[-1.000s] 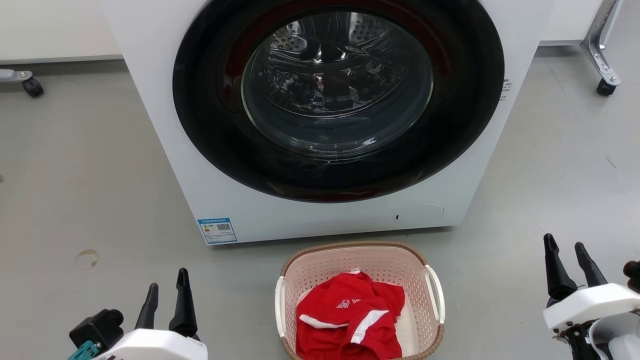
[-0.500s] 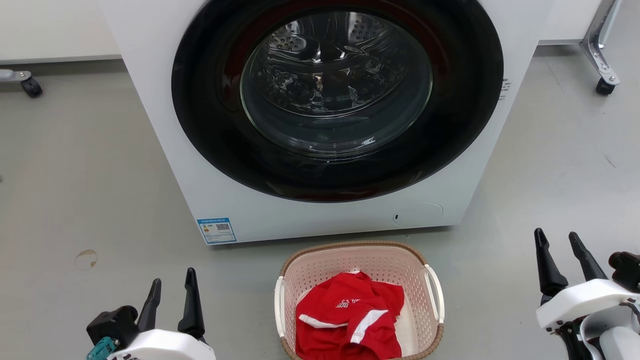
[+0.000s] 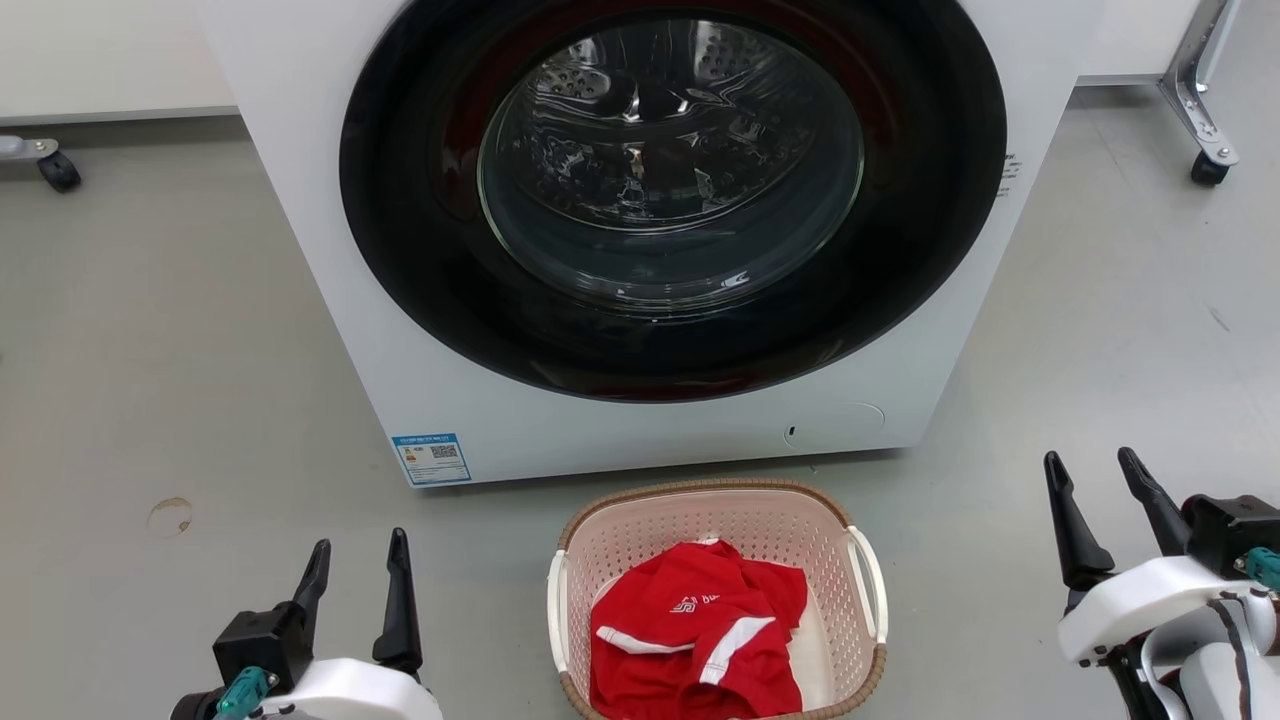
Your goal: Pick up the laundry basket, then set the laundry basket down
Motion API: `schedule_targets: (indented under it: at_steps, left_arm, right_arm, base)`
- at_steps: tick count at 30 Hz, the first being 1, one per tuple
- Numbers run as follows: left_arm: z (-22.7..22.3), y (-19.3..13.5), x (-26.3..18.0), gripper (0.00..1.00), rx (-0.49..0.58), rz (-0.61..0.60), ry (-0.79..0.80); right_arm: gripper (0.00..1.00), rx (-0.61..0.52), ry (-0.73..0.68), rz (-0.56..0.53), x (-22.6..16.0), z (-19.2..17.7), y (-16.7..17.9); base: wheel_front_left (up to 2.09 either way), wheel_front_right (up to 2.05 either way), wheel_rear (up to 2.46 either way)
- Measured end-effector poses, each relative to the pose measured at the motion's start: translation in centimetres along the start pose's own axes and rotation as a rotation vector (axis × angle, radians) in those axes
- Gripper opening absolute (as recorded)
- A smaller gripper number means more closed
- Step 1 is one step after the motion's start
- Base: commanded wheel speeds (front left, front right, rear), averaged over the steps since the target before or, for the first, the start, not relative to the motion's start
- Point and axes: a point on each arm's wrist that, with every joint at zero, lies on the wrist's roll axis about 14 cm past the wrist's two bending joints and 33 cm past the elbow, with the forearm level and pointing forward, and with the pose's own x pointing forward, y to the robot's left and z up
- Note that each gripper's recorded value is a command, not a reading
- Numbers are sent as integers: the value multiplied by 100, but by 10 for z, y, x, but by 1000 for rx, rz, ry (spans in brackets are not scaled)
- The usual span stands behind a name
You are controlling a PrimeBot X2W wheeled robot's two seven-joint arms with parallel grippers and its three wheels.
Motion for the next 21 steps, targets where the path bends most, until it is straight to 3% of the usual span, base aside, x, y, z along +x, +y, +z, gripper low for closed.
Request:
schedule_targets:
  at_steps: [7,21]
  left_arm:
    - [0,-4,1,100,74,-21,-10]
    - [-1,-4,1,100,81,-21,-5]
  right_arm:
    - [100,-68,-3,21,1,0,3]
    - [100,-70,-7,21,4,2,3]
  base:
    - [0,0,0]
    - [0,0,0]
